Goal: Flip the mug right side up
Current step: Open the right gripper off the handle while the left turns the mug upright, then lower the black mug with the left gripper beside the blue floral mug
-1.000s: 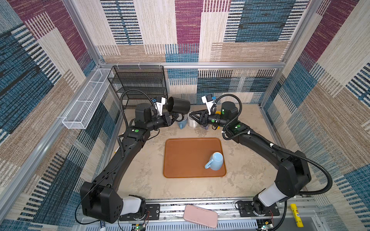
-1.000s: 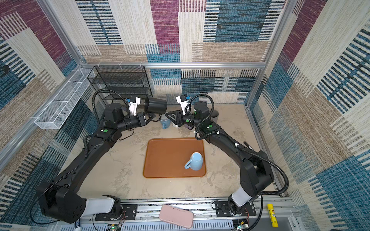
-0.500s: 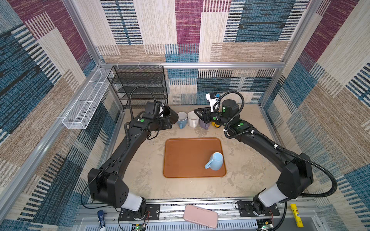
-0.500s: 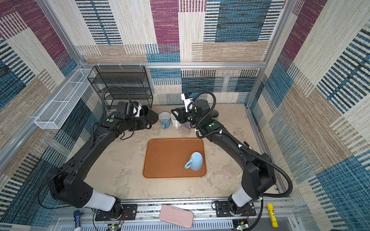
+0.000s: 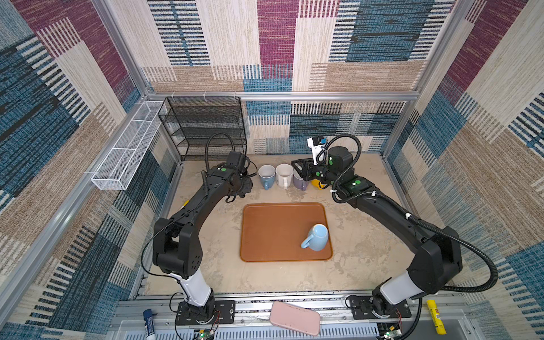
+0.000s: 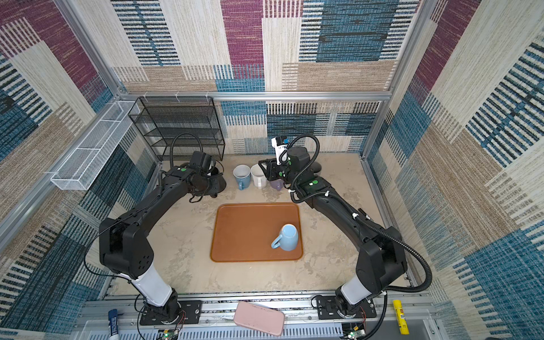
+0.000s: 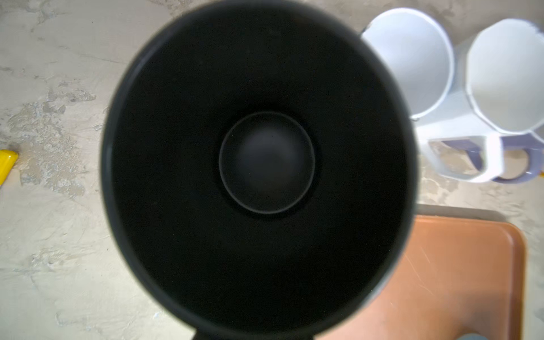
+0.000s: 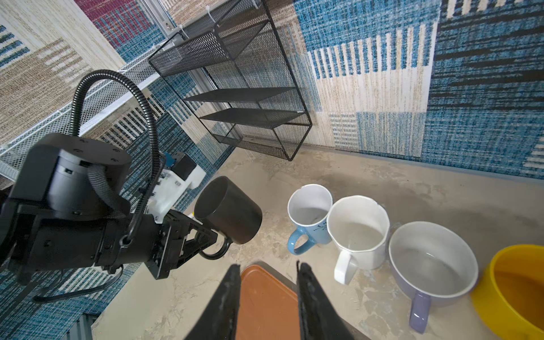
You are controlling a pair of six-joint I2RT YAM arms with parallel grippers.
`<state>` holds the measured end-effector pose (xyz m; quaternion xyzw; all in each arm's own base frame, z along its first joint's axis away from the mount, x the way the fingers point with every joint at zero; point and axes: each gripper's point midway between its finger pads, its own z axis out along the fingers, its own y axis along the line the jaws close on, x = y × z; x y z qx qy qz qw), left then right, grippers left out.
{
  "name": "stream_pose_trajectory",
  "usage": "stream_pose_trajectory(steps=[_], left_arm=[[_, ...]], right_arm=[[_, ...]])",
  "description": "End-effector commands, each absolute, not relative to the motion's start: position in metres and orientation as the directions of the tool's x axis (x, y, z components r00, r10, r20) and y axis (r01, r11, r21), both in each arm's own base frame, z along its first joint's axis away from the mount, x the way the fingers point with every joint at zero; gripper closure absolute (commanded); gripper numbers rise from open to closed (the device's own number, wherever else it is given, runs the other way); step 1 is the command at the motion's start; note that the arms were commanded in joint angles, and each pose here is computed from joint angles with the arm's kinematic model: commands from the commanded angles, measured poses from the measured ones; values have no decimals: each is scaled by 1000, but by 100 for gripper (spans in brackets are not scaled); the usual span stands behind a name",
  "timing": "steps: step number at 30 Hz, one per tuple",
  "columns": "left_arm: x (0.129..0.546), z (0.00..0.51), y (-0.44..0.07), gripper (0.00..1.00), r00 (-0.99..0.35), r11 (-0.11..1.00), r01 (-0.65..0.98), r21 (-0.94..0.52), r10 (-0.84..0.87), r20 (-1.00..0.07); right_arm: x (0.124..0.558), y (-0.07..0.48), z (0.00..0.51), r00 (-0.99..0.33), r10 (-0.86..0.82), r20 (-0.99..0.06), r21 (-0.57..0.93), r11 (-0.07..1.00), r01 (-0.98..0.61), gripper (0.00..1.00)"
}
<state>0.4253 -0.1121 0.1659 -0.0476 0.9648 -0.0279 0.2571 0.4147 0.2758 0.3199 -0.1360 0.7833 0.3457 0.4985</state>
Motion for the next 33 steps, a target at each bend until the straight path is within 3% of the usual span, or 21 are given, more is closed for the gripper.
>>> stream_pose_trajectory(steps=[1,12,33], left_arm=[[444,169,-107,100,-838,995,-92,-37,-97,-537],[473,139,-105,100,-853,994,-93,57,-50,-520],[507,108,-116,100,-836,995,-89,37,-55,-546]], right_arm=[[416,272,323,-451,138,-882,396,736,-549,65],[415,264,320,-459,129,-879,387,754,-531,65],[414,253,320,-452,127,-883,374,771,-516,66]])
